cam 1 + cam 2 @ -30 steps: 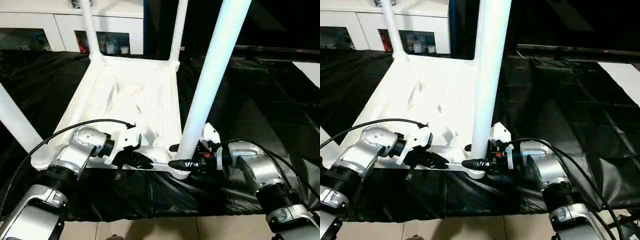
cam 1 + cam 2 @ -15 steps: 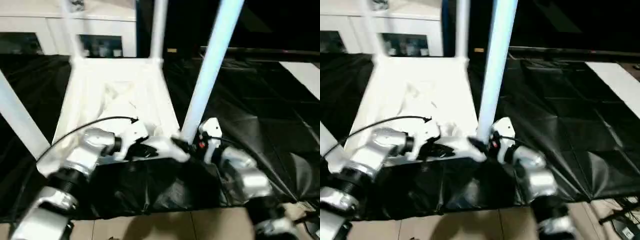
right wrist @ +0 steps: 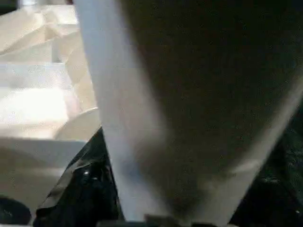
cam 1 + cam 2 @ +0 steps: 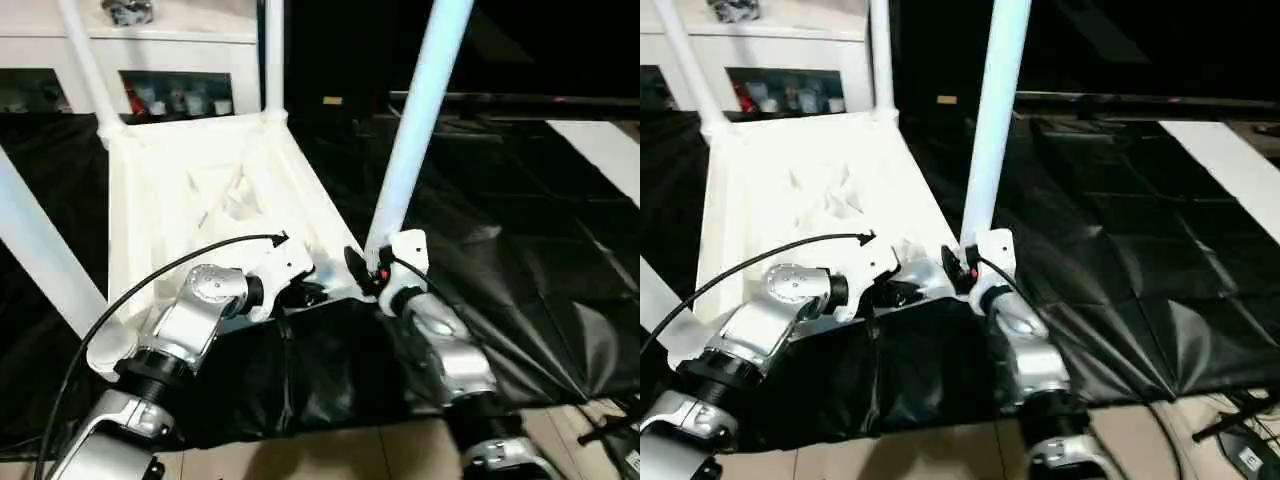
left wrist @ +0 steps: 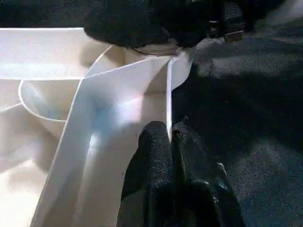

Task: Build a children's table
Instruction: Rotate leg to tighten

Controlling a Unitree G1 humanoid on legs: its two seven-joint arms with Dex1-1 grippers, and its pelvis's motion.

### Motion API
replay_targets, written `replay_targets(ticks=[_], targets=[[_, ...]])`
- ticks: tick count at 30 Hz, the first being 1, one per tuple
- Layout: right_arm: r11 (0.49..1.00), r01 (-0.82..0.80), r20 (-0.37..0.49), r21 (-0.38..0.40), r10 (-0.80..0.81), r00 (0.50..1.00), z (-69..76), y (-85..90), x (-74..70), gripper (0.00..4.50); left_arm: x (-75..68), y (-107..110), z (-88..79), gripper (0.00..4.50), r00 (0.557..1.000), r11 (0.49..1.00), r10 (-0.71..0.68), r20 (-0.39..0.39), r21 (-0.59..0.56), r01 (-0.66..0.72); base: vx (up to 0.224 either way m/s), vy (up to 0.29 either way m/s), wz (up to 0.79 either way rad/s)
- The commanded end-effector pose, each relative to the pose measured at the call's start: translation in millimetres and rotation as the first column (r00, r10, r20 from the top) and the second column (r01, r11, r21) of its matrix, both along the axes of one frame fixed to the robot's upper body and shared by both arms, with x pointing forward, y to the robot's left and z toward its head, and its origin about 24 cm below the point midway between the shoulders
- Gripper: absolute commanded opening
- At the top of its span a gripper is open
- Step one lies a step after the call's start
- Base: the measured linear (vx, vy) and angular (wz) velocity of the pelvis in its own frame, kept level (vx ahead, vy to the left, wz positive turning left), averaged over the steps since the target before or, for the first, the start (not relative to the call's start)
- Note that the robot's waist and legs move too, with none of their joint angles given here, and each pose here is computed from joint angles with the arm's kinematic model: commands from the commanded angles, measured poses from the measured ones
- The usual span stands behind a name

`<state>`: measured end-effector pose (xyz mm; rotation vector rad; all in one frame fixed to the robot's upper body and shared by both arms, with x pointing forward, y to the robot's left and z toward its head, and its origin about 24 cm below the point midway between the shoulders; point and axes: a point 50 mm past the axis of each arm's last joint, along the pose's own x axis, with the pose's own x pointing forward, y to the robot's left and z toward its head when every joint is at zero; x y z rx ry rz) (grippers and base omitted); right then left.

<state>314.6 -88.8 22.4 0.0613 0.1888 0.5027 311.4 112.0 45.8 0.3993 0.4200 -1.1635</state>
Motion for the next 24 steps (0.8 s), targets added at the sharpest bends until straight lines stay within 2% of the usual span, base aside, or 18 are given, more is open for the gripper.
replay_targets(ticks=[1,3,5,6,8,13,14,15,17,20,24], targets=[[0.986,-0.167,-0.014,-0.002,0.167,0.986,-2.1,6.1,-5.3,3.11,-15.5,-7,-14.4,0.0,0.987,0.99,-0.139,-0.075,-0.016,0.138,0.0,0.0,0.0],[0.95,-0.312,0.013,-0.03,0.313,0.95,3.4,-2.2,-7.5,3.11,-17.7,0,-14.8,0.0,0.979,0.984,-0.179,-0.099,-0.009,0.179,0.0,0.0,0.0],[0.937,-0.348,0.018,-0.041,0.349,0.937,4.6,-4.2,-8.3,3.11,-18.1,2,-14.9,0.0,0.977,0.982,-0.188,-0.104,-0.006,0.188,0.0,0.0,0.0],[0.877,-0.479,0.001,-0.038,0.48,0.878,7.2,-11.2,-12.2,3.11,-18.5,7,-13.8,0.0,0.969,0.975,-0.223,-0.109,-0.008,0.223,0.0,0.0,0.0],[0.79,-0.611,-0.028,-0.048,0.61,0.792,8.2,-18.3,-18.3,3.11,-19.0,12,-11.7,0.0,0.958,0.966,-0.259,-0.121,-0.028,0.257,0.0,0.0,0.0],[0.625,-0.781,-0.091,-0.025,0.776,0.624,10.6,-28.8,-26.3,3.11,-16.4,21,-6.4,0.0,0.947,0.956,-0.292,-0.132,-0.036,0.29,0.0,0.0,0.0],[0.599,-0.8,-0.1,-0.019,0.795,0.598,11.0,-29.8,-27.4,2.82,-15.9,22,-5.8,0.0,0.946,0.955,-0.295,-0.132,-0.034,0.293,0.0,0.0,0.0],[0.568,-0.823,-0.111,-0.012,0.817,0.566,11.4,-30.3,-28.5,2.82,-15.3,24,-5.1,0.0,0.945,0.955,-0.298,-0.136,-0.03,0.297,0.0,0.0,0.0],[0.53,-0.848,-0.127,0.006,0.842,0.525,11.7,-30.6,-29.5,2.75,-14.7,27,-4.6,0.0,0.941,0.952,-0.307,-0.14,-0.023,0.307,0.0,0.0,0.0],[0.479,-0.877,-0.146,0.035,0.871,0.469,11.8,-29.9,-30.5,2.39,-14.0,30,-4.6,0.0,0.935,0.946,-0.322,-0.146,-0.011,0.324,0.0,0.0,0.0],[0.456,-0.889,-0.154,0.04,0.882,0.445,10.5,-27.5,-31.5,2.14,-13.1,32,-4.5,0.0,0.936,0.947,-0.319,-0.149,-0.008,0.321,0.0,0.0,0.0]])
